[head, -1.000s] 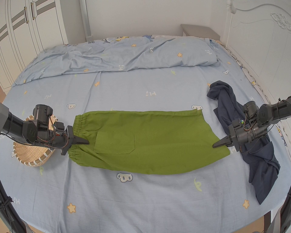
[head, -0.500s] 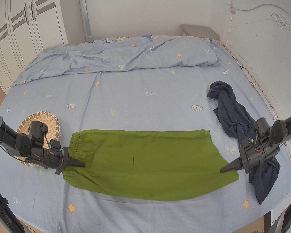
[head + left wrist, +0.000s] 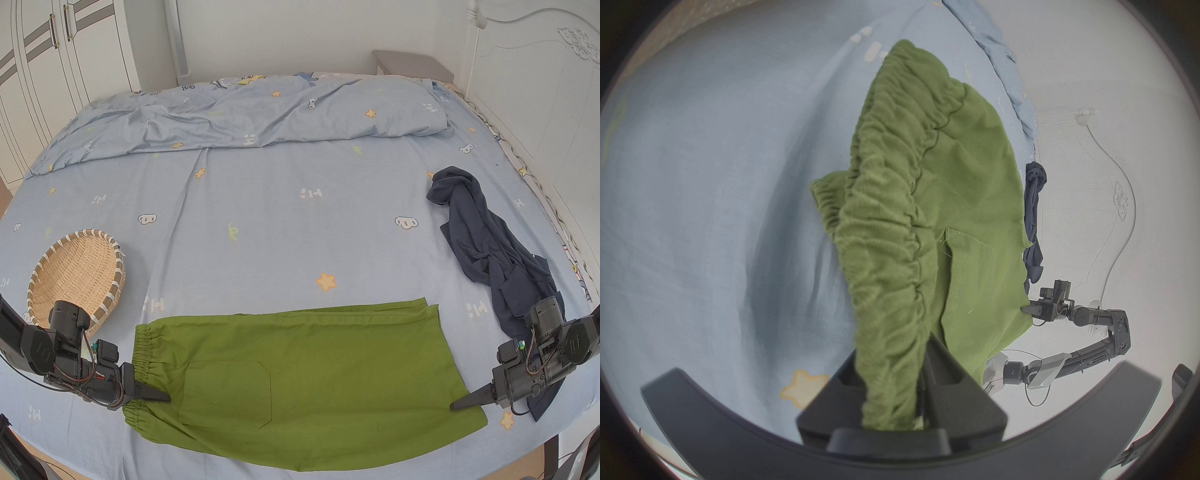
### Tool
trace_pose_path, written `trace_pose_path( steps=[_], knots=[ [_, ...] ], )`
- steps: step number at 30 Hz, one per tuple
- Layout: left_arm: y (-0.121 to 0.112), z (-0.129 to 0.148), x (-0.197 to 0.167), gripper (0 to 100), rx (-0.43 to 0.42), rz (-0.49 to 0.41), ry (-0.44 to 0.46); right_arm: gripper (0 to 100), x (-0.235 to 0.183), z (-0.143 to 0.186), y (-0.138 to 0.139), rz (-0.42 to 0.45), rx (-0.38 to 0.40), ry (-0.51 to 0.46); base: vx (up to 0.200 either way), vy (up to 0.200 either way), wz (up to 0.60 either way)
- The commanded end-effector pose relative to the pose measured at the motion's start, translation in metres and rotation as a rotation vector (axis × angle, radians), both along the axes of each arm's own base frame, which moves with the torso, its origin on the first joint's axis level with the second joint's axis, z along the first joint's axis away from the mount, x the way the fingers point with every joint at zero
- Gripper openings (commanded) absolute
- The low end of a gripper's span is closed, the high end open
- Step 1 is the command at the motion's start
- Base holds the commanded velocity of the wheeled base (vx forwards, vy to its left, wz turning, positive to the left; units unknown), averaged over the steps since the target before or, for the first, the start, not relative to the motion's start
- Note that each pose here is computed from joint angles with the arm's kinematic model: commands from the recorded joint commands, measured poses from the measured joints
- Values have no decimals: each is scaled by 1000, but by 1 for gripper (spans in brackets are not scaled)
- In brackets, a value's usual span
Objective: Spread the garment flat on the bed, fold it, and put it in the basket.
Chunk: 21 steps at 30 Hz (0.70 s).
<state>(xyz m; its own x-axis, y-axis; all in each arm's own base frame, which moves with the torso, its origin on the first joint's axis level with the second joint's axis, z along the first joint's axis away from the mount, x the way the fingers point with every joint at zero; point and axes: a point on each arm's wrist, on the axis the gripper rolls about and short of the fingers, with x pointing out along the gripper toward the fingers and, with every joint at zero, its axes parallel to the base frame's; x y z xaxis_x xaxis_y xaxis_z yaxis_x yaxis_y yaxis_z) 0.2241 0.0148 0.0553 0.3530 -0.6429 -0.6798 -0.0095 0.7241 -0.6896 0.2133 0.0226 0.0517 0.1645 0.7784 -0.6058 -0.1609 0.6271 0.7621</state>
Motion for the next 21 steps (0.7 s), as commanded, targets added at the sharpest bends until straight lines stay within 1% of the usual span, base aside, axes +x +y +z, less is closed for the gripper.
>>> trace_pose_path(
  steps=[1, 2, 7, 9, 11, 12, 13, 16, 17, 18, 20, 21],
  knots=[
    [0, -2, -6, 0, 1, 5, 12, 0, -6, -8, 3, 13, 0, 44, 0, 0, 0],
    [0, -2, -6, 0, 2, 6, 12, 100, -6, -8, 3, 12, 2, 43, 0, 0, 0],
    [0, 2, -7, 0, 7, 8, 2, 100, -5, -4, 2, 7, -1, 23, 0, 0, 0],
    [1, 12, -8, 0, 26, 18, -36, 100, -5, 11, -1, -10, 1, -51, 0, 0, 0],
    [2, 17, -10, 0, 55, 33, -48, 100, -2, 24, -6, -36, -3, -116, 0, 0, 0],
    [2, 18, -10, 0, 62, 34, -51, 100, -2, 25, -7, -41, -5, -122, 0, 0, 0],
    [3, 21, -11, 0, 94, 48, -62, 100, 1, 37, -12, -64, -8, -174, 0, 0, 0],
    [4, 33, -11, 0, 159, 73, -98, 100, 7, 64, -15, -100, -5, -272, 0, 0, 0],
    [4, 36, -11, 0, 168, 76, -103, 100, 6, 70, -16, -109, -5, -288, 0, 0, 0],
    [4, 43, -12, 0, 182, 82, -112, 100, 7, 85, -16, -131, -3, -323, 0, 0, 0],
    [4, 54, -16, 0, 193, 79, -124, 100, 7, 103, -14, -156, -2, -358, 0, 0, 0],
    [5, 57, -17, 0, 195, 76, -128, 100, 6, 106, -14, -160, -2, -365, 0, 0, 0]
  ],
)
